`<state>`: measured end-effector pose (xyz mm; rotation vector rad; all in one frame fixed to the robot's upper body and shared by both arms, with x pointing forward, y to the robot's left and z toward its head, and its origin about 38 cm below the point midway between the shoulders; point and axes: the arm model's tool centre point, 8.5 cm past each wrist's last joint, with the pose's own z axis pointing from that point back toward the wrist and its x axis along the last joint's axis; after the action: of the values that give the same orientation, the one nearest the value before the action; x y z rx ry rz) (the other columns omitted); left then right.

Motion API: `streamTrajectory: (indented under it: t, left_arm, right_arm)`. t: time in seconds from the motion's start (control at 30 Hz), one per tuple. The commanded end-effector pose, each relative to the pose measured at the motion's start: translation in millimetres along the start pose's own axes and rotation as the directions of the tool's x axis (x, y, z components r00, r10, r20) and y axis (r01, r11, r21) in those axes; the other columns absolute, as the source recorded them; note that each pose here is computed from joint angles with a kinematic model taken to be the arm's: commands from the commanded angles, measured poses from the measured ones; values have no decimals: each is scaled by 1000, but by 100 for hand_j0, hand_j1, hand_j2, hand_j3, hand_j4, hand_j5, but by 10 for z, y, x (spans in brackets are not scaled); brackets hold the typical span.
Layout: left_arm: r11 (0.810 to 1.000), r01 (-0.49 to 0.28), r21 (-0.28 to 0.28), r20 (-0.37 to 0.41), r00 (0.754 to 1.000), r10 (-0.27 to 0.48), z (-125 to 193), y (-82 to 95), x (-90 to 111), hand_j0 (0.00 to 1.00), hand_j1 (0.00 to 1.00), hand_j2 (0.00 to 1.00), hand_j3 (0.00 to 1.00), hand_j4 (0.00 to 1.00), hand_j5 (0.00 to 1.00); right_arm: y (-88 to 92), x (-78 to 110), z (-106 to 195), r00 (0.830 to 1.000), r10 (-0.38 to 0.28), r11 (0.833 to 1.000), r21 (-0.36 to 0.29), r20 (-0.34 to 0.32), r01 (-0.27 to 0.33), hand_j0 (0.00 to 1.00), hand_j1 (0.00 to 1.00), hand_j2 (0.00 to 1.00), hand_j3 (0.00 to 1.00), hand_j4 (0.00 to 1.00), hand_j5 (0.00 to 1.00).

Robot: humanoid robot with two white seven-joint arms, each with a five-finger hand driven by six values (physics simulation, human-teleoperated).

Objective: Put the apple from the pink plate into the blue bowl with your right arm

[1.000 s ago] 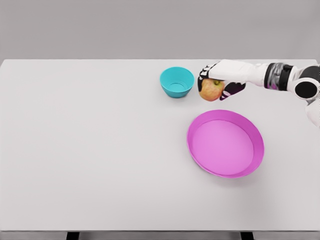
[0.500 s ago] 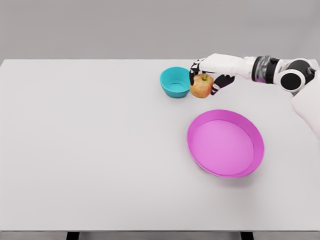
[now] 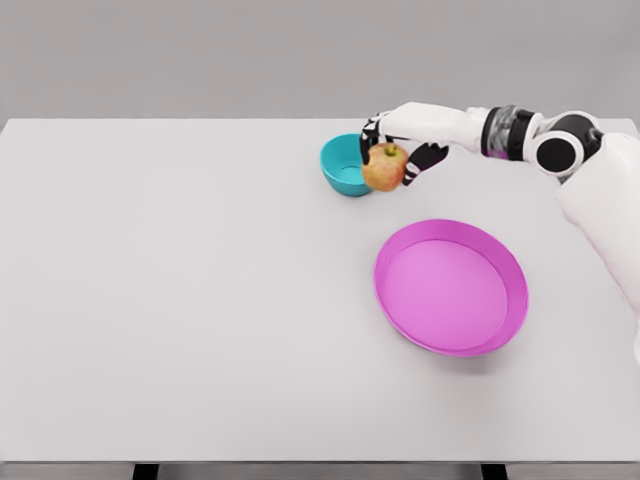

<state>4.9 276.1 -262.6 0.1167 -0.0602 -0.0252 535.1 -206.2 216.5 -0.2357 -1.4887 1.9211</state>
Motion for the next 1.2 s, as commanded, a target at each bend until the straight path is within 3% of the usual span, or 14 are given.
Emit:
streamTrajectory:
  t: [0.0,0.17,0.57,0.73,1.17]
  left_arm:
    - [1000,0,0,0,1000,0,0,0,0,100,100,100,100,100,100]
    - [1000,0,0,0,1000,0,0,0,0,100,100,100,100,100,100]
    - [1000,0,0,0,1000,0,0,0,0,100,100,100,100,100,100]
    - [1000,0,0,0,1000,0,0,0,0,100,100,100,100,100,100]
    - [1000,0,0,0,1000,0,0,0,0,100,100,100,100,100,100]
  right_arm:
    - [23,-5,-35,1000,-18,1000,-2,0,18,30,30,30,30,30,30]
    - [9,-98,-88,998,-55,998,2,-26,55,30,30,30,30,30,30]
    - [-114,-98,-181,998,-60,998,-2,-34,60,30,30,30,30,30,30]
    - [-131,-123,-261,995,-89,996,2,-44,89,30,30,30,30,30,30]
    - [-192,-67,-411,995,-85,996,18,-46,86,30,30,30,30,30,30]
